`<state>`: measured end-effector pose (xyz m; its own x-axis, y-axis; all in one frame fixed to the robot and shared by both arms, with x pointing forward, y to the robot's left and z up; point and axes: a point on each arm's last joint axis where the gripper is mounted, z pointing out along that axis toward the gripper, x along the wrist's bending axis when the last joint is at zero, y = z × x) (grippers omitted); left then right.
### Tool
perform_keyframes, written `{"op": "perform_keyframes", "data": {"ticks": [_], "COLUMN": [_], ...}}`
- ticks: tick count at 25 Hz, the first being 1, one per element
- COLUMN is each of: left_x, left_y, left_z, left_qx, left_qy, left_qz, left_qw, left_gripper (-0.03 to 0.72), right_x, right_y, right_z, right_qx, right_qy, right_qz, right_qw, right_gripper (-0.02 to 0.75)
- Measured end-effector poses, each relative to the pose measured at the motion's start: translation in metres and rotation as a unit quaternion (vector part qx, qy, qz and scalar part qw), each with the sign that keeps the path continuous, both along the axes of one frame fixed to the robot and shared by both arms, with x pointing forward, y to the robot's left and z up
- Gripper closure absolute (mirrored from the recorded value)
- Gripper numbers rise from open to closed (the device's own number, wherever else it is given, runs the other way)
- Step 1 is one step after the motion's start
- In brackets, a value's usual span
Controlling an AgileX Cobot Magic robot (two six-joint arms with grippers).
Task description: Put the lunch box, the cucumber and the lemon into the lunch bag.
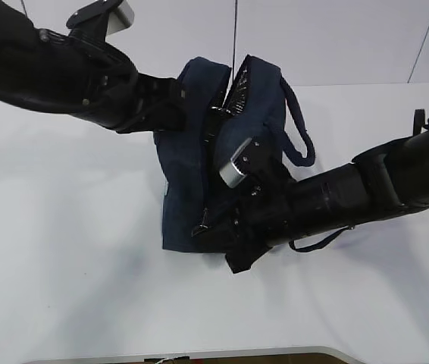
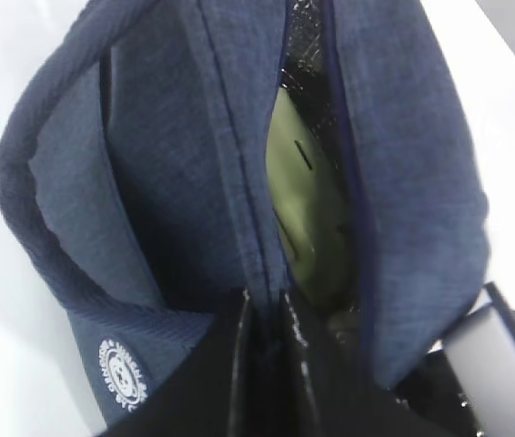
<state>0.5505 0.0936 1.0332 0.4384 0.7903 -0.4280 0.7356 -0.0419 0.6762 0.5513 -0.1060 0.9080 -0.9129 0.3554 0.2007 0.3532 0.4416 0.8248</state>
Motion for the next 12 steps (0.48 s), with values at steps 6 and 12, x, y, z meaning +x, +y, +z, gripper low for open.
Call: {"op": "perform_keyframes", "data": {"ticks": [6, 12], "left_x": [0.0, 0.0], "left_y": [0.0, 0.0], "left_z": [0.0, 0.0], "left_qx": [0.001, 0.001], "left_qy": [0.0, 0.0], "left_qz": [-0.001, -0.001], "left_qw": [1.0, 1.0], "left_gripper": [0.675, 0.675], "right_x": [-0.005, -0.01], "right_y": [-0.005, -0.009], "right_z": [0.007, 0.015], "right_qx": [-0.036, -0.061], "right_qy": [0.038, 0.061], "right_qz": [-0.009, -0.013], "right_qw": [0.999, 0.996], "right_gripper": [0.733, 0.733]}}
